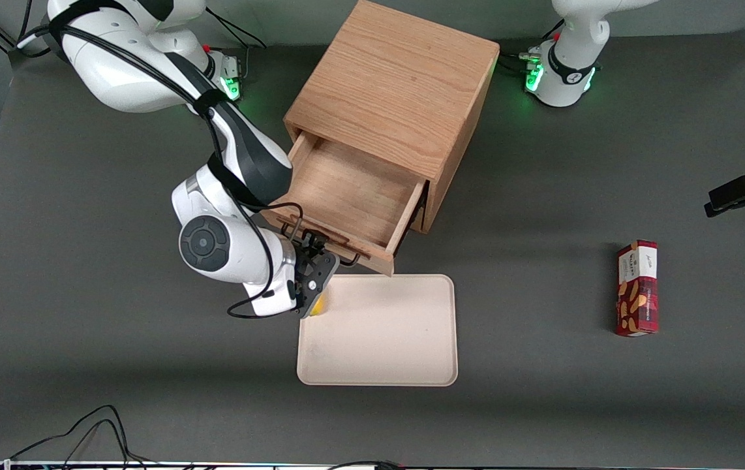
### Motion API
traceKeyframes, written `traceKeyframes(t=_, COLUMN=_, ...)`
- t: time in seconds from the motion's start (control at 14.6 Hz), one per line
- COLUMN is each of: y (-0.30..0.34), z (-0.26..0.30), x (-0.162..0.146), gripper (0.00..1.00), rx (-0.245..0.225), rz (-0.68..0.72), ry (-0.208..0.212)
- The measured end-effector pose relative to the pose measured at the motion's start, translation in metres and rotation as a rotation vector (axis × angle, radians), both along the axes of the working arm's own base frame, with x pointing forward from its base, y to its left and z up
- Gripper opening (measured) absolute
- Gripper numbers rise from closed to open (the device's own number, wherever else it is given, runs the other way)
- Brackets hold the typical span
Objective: Open upper drawer
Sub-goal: 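Pull the upper drawer outward by its handle with the right gripper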
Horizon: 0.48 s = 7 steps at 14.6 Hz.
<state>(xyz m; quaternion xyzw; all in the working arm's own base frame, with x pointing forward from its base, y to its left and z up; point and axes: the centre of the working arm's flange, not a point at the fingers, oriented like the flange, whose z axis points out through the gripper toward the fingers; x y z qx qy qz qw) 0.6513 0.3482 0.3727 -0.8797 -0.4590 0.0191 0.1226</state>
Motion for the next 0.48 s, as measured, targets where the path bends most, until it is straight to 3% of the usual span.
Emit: traceKeyframes(t=0.48, y=-0.011, z=-0.001, x=0.013, gripper=1.0, rx=-0.002, rz=0.001, ry=-0.016)
